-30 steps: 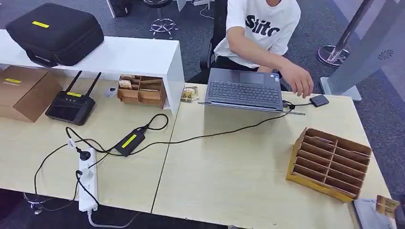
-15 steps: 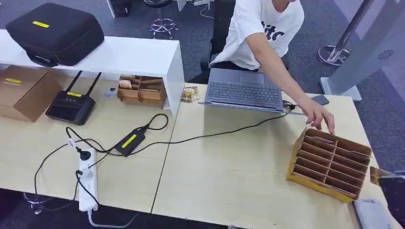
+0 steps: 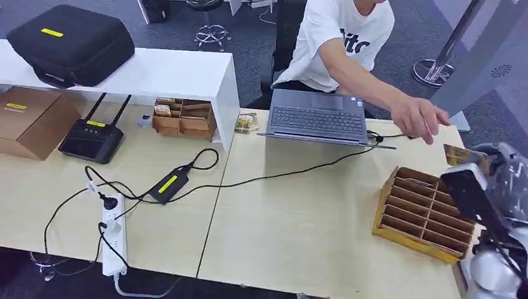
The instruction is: Pass the card to the sensor for recognition and then transmit it.
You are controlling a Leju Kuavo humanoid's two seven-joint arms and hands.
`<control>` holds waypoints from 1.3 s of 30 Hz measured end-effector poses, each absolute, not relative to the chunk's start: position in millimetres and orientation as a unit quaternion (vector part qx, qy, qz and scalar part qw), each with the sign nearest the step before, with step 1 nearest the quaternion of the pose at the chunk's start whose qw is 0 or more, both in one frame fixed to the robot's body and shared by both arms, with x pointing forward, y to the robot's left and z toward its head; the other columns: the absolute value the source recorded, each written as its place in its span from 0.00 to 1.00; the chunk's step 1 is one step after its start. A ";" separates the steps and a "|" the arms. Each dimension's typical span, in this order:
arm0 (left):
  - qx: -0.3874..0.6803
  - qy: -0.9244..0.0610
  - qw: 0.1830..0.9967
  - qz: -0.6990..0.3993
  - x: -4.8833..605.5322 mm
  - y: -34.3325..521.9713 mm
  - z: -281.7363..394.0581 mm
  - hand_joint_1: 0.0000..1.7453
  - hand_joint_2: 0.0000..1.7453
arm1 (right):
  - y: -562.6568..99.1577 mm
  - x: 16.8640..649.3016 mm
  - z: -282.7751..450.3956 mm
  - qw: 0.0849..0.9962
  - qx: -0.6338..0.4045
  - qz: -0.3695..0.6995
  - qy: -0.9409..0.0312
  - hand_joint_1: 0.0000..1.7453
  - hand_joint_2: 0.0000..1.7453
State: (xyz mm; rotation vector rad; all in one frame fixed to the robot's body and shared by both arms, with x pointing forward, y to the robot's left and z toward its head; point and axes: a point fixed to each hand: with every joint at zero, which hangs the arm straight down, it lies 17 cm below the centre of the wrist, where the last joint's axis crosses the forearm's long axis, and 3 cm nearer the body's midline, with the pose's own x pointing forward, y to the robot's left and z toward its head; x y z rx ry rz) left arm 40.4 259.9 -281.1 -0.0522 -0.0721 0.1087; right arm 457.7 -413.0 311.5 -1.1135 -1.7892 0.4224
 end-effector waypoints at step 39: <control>-0.020 -0.034 0.999 0.032 43.9 275.4 -280.9 0.00 1.00 | -267.9 566.7 372.9 0.391 -0.454 0.326 -0.731 0.00 1.00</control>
